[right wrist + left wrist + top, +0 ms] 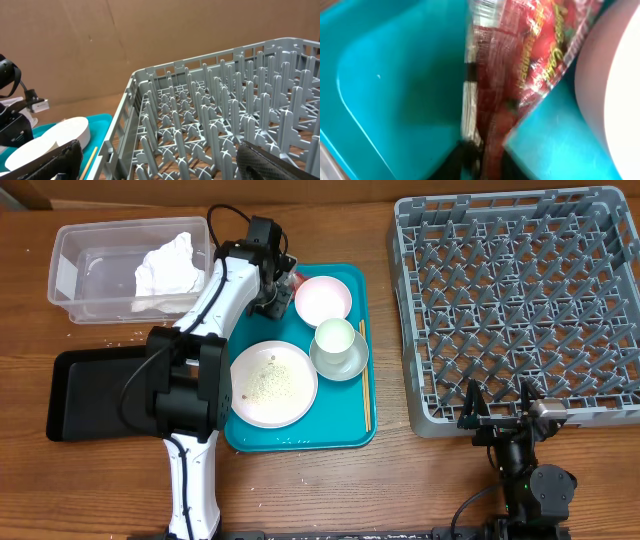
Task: Sort waste into correct bins and load items into the dishwasher
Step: 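Reach the left gripper to the red snack wrapper and grasp it, then carry the red wrapper left and release it into the clear bin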
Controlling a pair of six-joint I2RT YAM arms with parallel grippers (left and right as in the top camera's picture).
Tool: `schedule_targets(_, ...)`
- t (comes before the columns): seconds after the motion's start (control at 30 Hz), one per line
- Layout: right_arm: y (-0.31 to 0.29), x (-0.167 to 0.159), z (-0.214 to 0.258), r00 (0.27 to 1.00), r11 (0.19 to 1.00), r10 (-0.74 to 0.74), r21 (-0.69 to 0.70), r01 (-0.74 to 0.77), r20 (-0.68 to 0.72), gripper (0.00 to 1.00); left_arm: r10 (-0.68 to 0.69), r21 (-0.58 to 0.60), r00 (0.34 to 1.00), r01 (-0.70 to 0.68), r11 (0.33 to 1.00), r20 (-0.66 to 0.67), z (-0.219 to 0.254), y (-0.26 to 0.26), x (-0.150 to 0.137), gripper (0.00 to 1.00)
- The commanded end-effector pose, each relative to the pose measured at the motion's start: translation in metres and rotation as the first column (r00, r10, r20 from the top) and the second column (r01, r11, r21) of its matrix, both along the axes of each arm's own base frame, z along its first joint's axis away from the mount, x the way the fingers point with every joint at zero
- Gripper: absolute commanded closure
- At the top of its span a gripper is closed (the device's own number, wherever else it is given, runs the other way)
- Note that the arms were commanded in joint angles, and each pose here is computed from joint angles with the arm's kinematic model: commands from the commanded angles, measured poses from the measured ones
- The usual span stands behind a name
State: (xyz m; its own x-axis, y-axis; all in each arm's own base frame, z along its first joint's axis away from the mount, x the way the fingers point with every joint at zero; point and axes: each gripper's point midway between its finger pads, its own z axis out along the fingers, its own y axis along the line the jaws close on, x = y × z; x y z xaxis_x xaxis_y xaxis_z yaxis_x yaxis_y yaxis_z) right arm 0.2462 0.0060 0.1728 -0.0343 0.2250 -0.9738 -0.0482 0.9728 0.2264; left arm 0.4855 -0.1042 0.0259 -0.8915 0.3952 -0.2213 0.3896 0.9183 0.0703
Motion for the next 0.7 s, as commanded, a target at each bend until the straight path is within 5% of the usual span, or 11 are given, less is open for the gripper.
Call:
schedule_targets(0.0,-0.002,0.000,-0.001,1.000,1.000,-0.007,-0.004,0.007,0.006,0.00,0.039,0.031,0.999,-0.040,0.999,0.018,0.004,0.009,0.004,0.96)
schedule_targets(0.23,-0.002,0.000,-0.001,1.000,1.000,-0.007,-0.004,0.007,0.006,0.00,0.215,0.062,0.965,-0.226,0.972,0.151,0.083,0.027,0.032,0.96)
schedule_targets(0.43,-0.002,0.000,-0.001,1.000,1.000,-0.007,-0.004,0.007,0.006,0.00,0.476,-0.135,0.825,-0.458,0.879,0.304,0.178,0.052,0.060,0.96)
schedule_targets(0.5,-0.002,0.000,-0.001,1.000,1.000,-0.007,-0.004,0.007,0.006,0.00,0.656,-0.263,0.689,-0.601,0.754,0.307,0.204,0.079,0.066,0.96)
schedule_targets(0.53,-0.002,0.000,-0.001,1.000,1.000,-0.007,-0.004,0.007,0.006,0.00,0.769,-0.337,0.578,-0.691,0.639,0.274,0.210,0.100,0.067,0.96)
schedule_targets(0.67,-0.002,0.000,-0.001,1.000,1.000,-0.007,-0.004,0.007,0.006,0.00,0.947,-0.430,0.288,-0.844,0.321,0.143,0.198,0.151,0.062,0.96)
